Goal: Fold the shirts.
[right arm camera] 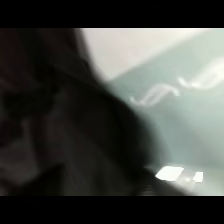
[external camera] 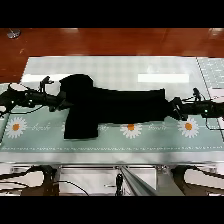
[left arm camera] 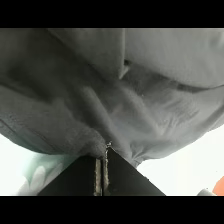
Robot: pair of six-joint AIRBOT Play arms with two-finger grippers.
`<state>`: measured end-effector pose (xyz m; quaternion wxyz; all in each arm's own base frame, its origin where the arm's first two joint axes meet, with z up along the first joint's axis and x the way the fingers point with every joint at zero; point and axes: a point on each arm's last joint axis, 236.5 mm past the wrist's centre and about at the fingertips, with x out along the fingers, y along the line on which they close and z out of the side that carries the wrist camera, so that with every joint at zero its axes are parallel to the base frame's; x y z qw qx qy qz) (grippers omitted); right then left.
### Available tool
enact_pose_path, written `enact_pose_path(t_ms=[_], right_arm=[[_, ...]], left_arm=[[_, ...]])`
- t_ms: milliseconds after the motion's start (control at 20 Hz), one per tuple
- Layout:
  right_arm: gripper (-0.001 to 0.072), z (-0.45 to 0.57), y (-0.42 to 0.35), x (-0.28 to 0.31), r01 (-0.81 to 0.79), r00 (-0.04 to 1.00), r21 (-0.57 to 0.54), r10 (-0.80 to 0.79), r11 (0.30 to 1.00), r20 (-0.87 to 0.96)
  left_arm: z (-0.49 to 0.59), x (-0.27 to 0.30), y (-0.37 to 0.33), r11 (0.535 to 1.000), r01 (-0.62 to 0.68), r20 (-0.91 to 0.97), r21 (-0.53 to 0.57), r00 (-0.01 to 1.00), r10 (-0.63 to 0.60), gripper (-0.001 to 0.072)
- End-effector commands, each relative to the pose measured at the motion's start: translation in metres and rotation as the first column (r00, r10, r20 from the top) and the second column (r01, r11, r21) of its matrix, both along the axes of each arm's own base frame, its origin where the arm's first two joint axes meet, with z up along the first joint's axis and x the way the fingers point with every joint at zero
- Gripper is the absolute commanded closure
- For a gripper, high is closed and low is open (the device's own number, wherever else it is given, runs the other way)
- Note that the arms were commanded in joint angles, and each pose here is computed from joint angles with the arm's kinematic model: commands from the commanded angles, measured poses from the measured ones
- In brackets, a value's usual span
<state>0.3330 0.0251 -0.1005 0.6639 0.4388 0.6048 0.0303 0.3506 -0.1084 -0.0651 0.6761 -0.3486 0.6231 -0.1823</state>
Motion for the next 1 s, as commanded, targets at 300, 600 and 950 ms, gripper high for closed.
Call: enact_pose_path(t_ms=[300,600,950], right_arm=[[0.0681,0.100,0.007,0.065,-0.163,0.966,-0.055,0.171,0.985,0.194],[0.0681,0.358,0.002,0.092,-0.118,0.701,-0.340,0.321,0.933,0.638],[0.0681,0.504,0.012,-0.053,0.171,0.470,-0.602,0.472,0.780,0.746]], left_arm=[[0.098,0.056,-0.010,0.996,-0.007,0.241,-0.085,0.970,0.027,0.0686],[0.408,0.090,-0.014,0.996,0.040,0.842,-0.074,0.538,0.041,0.0686],[0.583,-0.052,0.016,0.985,-0.166,0.996,0.045,0.088,-0.031,0.0686]])
